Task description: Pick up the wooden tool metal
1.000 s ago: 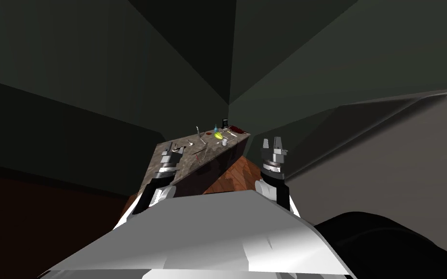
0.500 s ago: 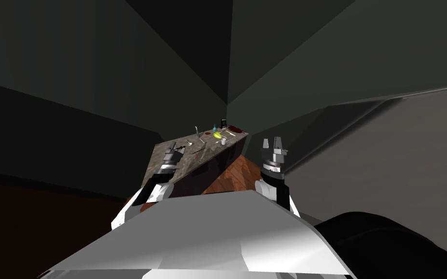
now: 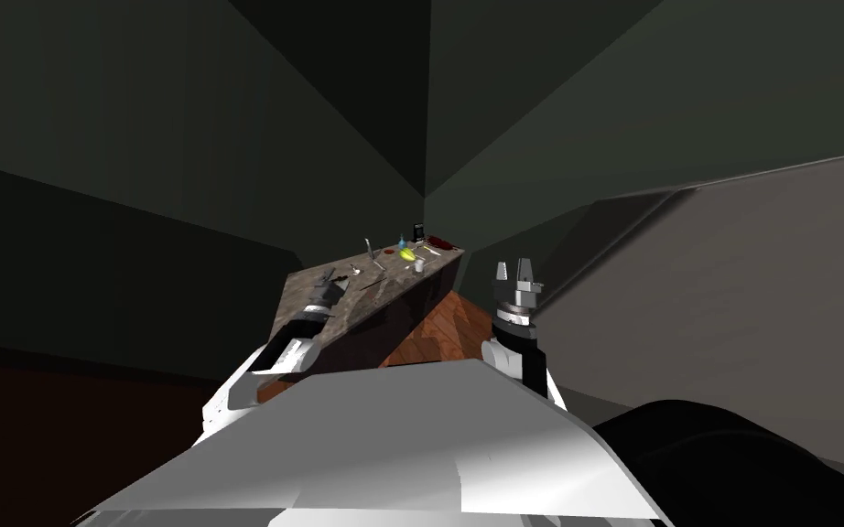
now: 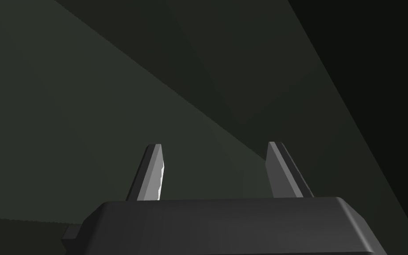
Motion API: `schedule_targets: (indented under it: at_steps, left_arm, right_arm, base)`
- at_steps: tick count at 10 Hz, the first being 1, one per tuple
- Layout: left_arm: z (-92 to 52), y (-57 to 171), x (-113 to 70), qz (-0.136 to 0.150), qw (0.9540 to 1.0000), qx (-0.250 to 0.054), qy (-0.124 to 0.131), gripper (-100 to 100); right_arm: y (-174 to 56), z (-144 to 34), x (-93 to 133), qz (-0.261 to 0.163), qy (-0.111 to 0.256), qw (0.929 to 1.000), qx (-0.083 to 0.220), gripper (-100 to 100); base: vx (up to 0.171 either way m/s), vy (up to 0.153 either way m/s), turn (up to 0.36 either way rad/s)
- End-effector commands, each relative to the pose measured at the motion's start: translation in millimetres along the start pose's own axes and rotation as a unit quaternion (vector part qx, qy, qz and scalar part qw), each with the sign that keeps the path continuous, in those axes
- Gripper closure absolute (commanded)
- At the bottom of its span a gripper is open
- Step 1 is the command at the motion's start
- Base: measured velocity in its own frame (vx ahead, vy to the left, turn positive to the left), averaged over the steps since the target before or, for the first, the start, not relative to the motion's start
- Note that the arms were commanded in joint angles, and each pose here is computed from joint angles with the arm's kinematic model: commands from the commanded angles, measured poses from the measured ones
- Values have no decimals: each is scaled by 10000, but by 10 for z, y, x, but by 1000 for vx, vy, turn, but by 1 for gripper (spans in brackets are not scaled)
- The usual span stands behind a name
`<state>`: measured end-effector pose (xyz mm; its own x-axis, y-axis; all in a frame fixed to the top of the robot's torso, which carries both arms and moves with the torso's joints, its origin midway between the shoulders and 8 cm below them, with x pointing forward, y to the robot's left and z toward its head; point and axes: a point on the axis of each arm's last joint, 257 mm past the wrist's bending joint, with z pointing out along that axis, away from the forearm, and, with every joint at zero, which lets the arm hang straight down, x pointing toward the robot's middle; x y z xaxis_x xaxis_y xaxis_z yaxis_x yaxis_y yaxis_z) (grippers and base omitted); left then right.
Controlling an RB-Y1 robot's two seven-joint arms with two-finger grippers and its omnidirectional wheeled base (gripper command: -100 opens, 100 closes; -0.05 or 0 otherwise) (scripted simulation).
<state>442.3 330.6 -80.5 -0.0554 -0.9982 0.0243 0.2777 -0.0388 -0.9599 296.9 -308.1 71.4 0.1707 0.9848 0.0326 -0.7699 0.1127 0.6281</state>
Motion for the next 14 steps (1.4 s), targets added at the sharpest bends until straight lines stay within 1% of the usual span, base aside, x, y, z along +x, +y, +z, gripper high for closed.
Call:
schedule_targets:
  at_steps: [1,2,3,4,5,6,7,8,9,10,12,13,14]
  left_arm:
    - [41,108,-60,-24,9997,-227,-41,-100]
    - [39,142,-68,-23,9996,-293,-57,-100]
    - [101,200,-177,-66,9989,-455,-90,-100]
    - [93,274,-195,-65,9981,-599,-127,-100]
    - [152,312,-308,-118,9971,-727,-172,-100]
    - [136,403,-332,-117,9956,-904,-220,-100]
    - [135,412,-334,-117,9954,-921,-225,-100]
    - [183,472,-462,-181,9933,-1098,-303,-100]
    - [168,530,-478,-181,9919,-1213,-336,-100]
    - [216,562,-606,-255,9898,-1338,-418,-100]
    - [181,670,-636,-254,9863,-1554,-484,-100]
    - [218,705,-771,-339,9833,-1691,-587,-100]
    - [193,766,-789,-339,9808,-1816,-627,-100]
  right_arm:
    - [0,0,0,0,0,10000,0,0]
    - [0,0,0,0,0,10000,0,0]
    - [0,0,0,-1,0,10000,1,0]
    - [0,0,0,0,0,10000,0,0]
    - [0,0,0,-1,0,10000,0,0]
    - [0,0,0,0,0,10000,0,0]
    - [0,0,0,-1,0,10000,0,0]
    - [0,0,0,-1,0,10000,1,0]
    - [0,0,0,0,0,10000,0,0]
    - [0,0,0,-1,0,10000,1,0]
    - [0,0,0,-1,0,10000,1,0]
    - [0,0,0,-1,0,10000,1,0]
    - [0,0,0,0,0,10000,0,0]
  base:
    - [-44,14,-50]
    - [-16,7,18]
    - [-31,4,-113]
    - [-32,12,-61]
    - [-37,12,-106]
    - [-30,12,-60]
    - [-14,5,13]
    - [-21,-1,-113]
    - [-23,5,-61]
    - [-28,8,-114]
    - [-20,10,-30]
    - [-15,4,-102]
    - [-14,7,-70]
